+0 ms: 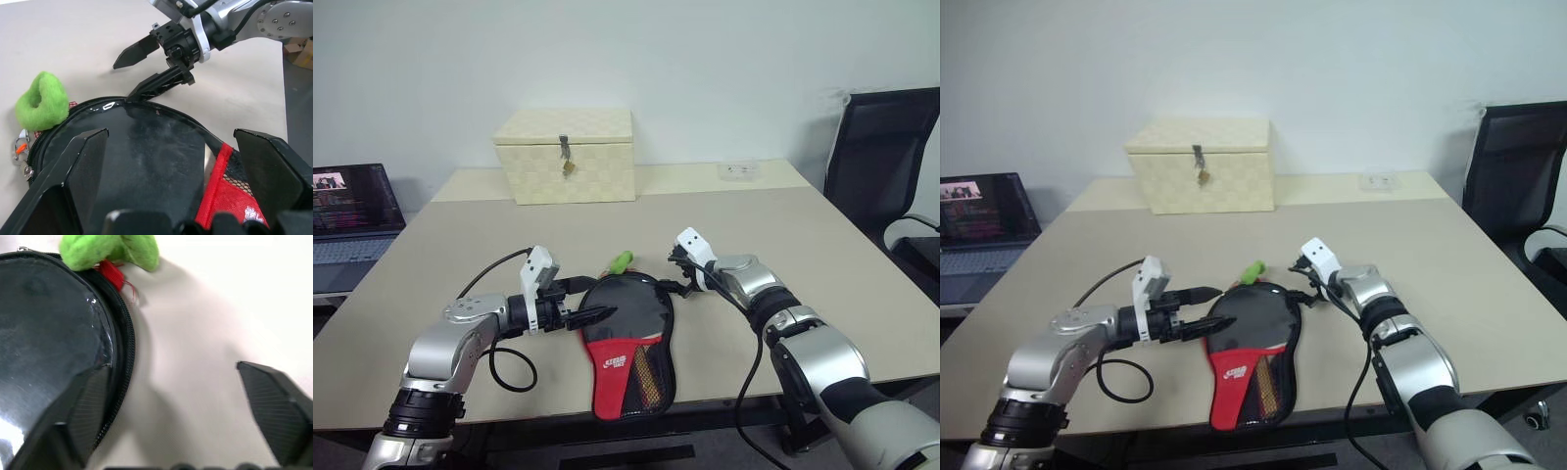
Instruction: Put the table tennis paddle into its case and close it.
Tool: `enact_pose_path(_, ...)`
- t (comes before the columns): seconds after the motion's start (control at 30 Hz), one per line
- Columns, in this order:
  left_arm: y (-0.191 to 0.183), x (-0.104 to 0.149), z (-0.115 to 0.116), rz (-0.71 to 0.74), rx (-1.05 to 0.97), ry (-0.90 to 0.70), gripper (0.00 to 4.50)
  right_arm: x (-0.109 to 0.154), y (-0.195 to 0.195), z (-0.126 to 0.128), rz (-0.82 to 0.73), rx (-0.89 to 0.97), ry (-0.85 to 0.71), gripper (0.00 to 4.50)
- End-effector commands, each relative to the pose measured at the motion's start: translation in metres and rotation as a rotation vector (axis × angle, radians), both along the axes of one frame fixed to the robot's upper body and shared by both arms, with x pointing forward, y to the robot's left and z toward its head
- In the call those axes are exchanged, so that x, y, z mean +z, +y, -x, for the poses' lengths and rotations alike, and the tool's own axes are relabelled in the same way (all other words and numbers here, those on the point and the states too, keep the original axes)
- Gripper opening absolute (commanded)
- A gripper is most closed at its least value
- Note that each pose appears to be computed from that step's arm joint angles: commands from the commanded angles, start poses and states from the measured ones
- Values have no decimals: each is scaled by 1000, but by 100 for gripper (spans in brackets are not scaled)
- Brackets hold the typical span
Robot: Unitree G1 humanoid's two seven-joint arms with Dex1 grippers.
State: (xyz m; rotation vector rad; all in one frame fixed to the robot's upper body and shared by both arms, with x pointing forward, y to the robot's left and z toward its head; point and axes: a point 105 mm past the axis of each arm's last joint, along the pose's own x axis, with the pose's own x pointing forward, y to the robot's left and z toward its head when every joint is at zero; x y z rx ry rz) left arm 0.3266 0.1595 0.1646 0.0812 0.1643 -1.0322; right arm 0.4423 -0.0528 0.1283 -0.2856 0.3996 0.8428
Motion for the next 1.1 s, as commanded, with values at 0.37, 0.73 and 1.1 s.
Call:
enact_pose_path(0.37,-2,6,-15,-62,-37,-75,450,16,11,19,-115,100,-22,447)
enact_pose_path(0.73,-47,-34,-36,-252,-260,-128,450,41,-22,57,-189,92,-47,447)
enact_pose_path(1.1,-60,-68,-43,-275,-302,-81,450,86,-26,61,-305,24,-107,447)
